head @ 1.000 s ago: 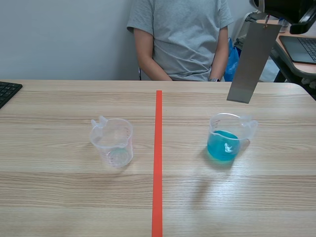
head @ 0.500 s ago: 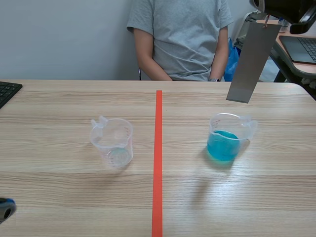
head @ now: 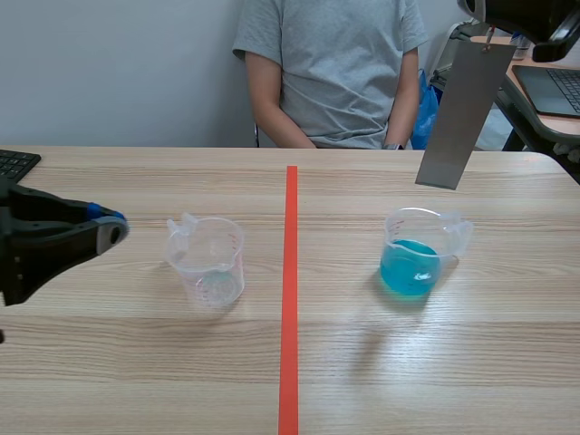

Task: Do the redox reaction experiment.
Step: 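Raise the plate and point at it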

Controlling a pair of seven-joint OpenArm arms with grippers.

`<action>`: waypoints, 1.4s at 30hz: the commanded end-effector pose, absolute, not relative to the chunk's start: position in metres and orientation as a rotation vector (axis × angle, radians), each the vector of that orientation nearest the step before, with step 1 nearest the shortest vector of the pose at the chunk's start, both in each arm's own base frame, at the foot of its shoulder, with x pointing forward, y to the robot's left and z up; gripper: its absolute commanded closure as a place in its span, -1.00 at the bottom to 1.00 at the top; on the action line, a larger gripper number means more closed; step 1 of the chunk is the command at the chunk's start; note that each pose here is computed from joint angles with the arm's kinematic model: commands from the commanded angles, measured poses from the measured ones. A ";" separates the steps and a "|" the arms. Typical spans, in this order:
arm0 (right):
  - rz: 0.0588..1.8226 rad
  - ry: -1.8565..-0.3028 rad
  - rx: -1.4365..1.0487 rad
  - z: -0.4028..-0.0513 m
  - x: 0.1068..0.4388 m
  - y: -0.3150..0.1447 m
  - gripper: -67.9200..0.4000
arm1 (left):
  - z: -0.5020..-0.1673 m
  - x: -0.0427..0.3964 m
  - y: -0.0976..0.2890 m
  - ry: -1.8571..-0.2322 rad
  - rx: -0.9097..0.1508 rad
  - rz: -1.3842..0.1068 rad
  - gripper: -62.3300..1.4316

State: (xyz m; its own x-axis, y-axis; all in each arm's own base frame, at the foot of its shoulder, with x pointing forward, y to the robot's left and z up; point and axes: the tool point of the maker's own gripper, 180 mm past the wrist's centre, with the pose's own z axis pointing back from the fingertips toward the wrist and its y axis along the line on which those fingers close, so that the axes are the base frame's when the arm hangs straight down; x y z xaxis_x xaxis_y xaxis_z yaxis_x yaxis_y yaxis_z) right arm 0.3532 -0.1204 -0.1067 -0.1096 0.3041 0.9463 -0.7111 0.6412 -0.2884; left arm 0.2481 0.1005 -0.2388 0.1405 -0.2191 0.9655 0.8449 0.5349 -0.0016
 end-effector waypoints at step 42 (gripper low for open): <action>0.912 -1.487 0.352 -0.088 0.353 -0.122 0.95 | -0.270 0.363 -0.128 -1.265 -0.714 -0.901 0.79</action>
State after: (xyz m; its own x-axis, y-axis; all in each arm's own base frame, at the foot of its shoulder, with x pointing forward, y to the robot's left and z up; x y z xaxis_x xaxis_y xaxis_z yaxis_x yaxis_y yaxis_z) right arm 0.3532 -0.1203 -0.1066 -0.1096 0.3037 0.9464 -0.7112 0.6412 -0.2881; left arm 0.3567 -0.1195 -0.2915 0.1027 -0.2121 0.9718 0.8721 0.4891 0.0146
